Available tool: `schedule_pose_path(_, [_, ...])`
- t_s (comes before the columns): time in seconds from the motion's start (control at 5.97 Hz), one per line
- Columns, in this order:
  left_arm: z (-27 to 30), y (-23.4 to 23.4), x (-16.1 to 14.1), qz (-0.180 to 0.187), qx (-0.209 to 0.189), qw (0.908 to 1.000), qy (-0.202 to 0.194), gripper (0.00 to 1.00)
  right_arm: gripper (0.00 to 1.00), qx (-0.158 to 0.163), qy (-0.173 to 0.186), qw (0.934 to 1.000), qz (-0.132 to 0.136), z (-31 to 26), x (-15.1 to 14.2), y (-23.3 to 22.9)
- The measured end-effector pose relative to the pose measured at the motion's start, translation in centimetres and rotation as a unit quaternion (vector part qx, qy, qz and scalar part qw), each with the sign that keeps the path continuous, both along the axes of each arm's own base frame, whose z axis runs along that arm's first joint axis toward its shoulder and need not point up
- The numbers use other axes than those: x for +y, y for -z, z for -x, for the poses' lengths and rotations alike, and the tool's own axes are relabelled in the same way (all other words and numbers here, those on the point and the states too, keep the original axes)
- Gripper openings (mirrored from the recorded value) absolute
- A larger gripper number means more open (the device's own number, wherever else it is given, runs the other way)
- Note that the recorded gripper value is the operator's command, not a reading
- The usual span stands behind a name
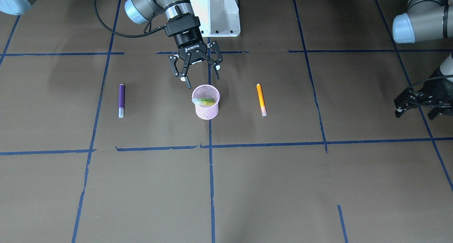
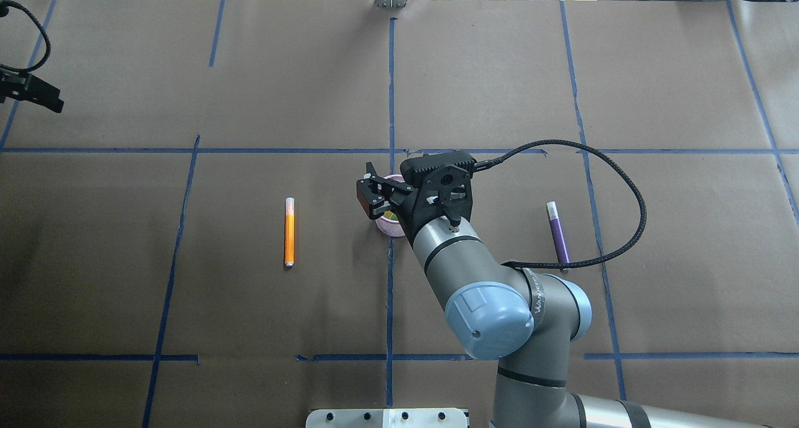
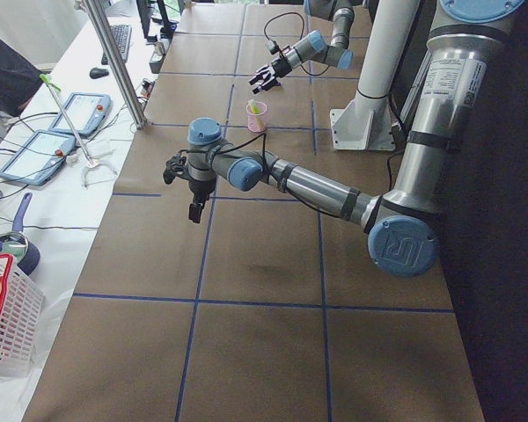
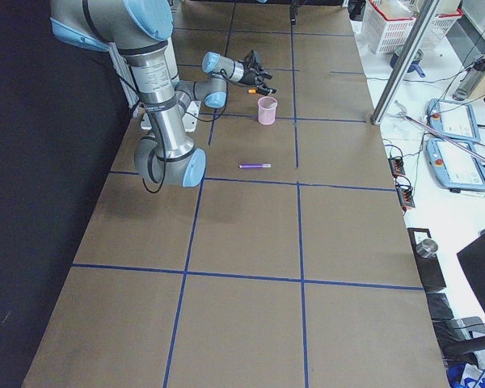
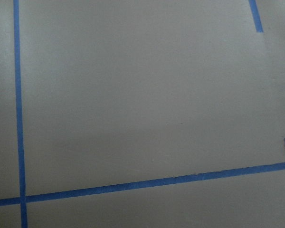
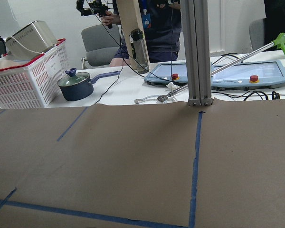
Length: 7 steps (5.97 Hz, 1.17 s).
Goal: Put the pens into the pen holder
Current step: 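Lower the yellow marker into the pink cup and open the right gripper, then grasp the orange marker with the left gripper while the right gripper withdraws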
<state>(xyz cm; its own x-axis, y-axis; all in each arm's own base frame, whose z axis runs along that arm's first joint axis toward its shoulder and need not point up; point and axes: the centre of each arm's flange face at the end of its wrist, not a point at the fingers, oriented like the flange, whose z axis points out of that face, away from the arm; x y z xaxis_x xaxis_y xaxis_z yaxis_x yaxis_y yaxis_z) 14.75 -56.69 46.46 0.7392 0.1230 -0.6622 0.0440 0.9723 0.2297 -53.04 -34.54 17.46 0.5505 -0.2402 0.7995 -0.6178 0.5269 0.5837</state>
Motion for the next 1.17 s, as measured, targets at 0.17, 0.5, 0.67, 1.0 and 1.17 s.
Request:
schedule_pose_path(0.17, [-3.0, 2.5, 0.3, 0.012, 0.026, 0.9996, -0.002, 1.00, 1.00, -0.003, 0.015, 0.9999, 0.006, -0.8, -0.6, -0.4])
schedule_pose_path(0.5, [-12.2, 9.4, 1.9, 0.031, 0.075, 0.9961, -0.034, 0.97, 1.00, 0.017, 0.054, 0.9977, 0.037, -4.6, -4.0, -4.4])
schedule_pose_path(0.67, [-17.3, 12.7, 3.4, 0.053, 0.091, 0.9933, -0.048, 0.97, 1.00, 0.036, 0.084, 0.9934, 0.069, -8.0, -6.5, -6.6])
schedule_pose_path(1.0, [-25.7, 17.7, 6.6, 0.109, 0.077, 0.9877, -0.082, 0.97, 1.00, 0.061, 0.151, 0.9715, 0.172, -16.8, -11.5, -7.8])
schedule_pose_path(1.17, [-28.9, 18.2, 8.0, 0.131, 0.059, 0.9847, -0.099, 0.94, 1.00, 0.062, 0.186, 0.9529, 0.231, -21.2, -13.7, -8.9])
